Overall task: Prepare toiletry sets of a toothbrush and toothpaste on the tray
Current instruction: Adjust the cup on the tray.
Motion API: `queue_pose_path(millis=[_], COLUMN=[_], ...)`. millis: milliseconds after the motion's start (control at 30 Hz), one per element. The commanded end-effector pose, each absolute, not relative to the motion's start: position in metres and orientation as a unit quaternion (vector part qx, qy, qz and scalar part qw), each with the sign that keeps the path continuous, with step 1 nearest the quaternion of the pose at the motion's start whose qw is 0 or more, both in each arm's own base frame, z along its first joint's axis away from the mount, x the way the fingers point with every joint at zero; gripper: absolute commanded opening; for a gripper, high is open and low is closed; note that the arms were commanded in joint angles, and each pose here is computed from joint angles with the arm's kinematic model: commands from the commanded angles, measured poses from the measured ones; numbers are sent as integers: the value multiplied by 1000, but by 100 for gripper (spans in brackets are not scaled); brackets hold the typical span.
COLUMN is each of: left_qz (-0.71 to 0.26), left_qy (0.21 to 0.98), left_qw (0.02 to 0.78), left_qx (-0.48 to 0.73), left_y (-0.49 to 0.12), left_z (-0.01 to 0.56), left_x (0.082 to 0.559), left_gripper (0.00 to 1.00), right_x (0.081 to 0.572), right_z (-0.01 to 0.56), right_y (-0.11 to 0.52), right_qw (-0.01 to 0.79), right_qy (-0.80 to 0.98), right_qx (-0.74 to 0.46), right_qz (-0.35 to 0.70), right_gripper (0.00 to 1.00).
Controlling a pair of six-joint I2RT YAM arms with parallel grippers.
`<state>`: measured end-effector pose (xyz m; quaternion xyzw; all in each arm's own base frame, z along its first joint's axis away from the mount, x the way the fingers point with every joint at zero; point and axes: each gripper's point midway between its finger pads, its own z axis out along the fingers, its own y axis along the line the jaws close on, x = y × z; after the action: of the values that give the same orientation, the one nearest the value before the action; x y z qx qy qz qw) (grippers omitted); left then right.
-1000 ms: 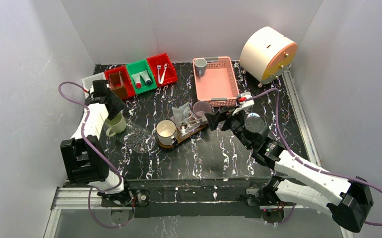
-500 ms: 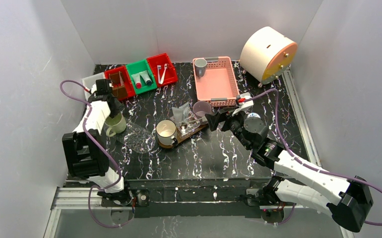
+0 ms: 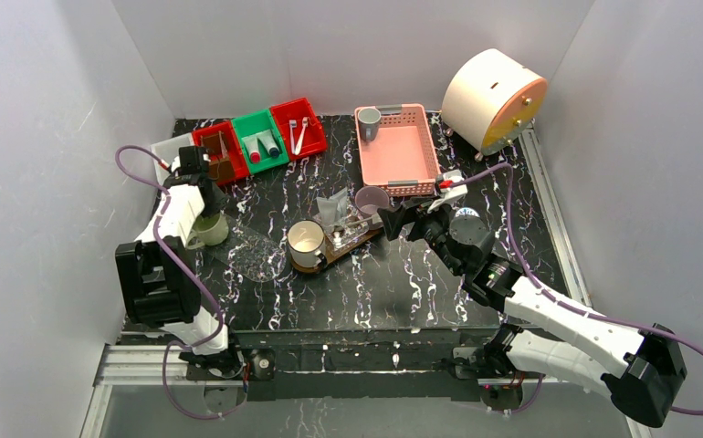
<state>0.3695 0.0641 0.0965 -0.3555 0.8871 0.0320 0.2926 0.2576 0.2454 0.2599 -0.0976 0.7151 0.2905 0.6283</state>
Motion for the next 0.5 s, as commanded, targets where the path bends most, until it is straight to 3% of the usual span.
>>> queue_pose_path(millis=[0,467], left_qz=[57,70], left_qy=[888,857], left_qw=[298,301], left_qx=[-346,-413], left_y=[72,75], left_z=[114,107], left_x=[360,348], left_gripper=[7,0], right_x=[262,262], right_z=[271,271], right_y=[242,242], right_qw=[646,646], right_qy=[701,700], right_qx=[-82,-83], right_qz=[291,292], right_gripper=[95,95])
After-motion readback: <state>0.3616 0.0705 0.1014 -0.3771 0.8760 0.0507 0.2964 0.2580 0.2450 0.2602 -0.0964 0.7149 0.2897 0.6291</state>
